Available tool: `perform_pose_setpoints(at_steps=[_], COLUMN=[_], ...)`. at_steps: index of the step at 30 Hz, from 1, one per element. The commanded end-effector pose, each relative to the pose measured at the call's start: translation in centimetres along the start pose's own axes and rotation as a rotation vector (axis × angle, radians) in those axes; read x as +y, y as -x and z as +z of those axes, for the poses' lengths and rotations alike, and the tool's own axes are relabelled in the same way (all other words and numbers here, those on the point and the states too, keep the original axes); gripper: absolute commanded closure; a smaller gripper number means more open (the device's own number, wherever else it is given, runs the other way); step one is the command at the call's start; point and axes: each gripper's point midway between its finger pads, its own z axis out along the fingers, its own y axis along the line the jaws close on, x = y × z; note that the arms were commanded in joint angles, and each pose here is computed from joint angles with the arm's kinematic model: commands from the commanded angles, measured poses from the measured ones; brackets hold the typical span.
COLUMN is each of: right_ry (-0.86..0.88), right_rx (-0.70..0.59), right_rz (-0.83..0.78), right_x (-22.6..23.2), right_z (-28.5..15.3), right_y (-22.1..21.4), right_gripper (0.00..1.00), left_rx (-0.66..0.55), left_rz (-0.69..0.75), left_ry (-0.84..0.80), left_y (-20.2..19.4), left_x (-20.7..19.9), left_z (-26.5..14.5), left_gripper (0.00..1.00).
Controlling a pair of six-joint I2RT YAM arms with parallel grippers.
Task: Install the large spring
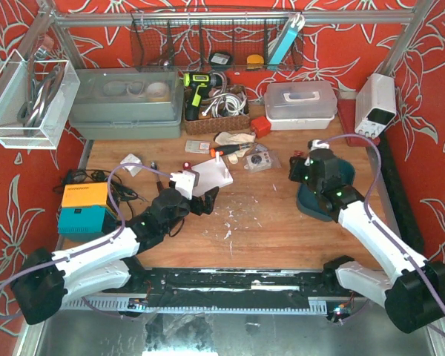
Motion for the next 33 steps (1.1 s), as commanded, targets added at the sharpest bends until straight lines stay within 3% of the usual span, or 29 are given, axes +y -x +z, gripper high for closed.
perform_pose_setpoints(at_steps=[1, 6, 10, 23, 33], right_ry=[0.162, 0.370, 0.472, 0.677, 0.716], right_rx=[-0.044, -0.162, -0.189, -0.298, -0.302], right_rz=[-0.204, -0.387, -0.509, -0.710, -0.750], right_x=[4.2, 8.9, 11.6, 15.8, 16.7], right_z=[-0.8, -2.7, -3.7, -6.3, -6.6], right_y=[-1.5, -3.6, -5.7, -10.1, -11.7], right_gripper=[0.85, 0.89, 0.89, 0.90, 0.90], left_rx=[-0.022, 0.013, 0.029, 0.137, 0.252], left_rz=[-0.054, -0.141, -0.181, -0.267, -0.287], left_ry=[0.007, -0.004, -0.140, -0.440, -0.502], left_y=[1.2, 2.1, 3.2, 5.4, 4.2], left_x=[-0.3, -0.9, -3.5, -9.6, -11.4], left_z=[0.1, 0.2, -0.3, -1.8, -0.6], left_gripper=[0.00, 0.00, 0.01, 0.47, 0.41])
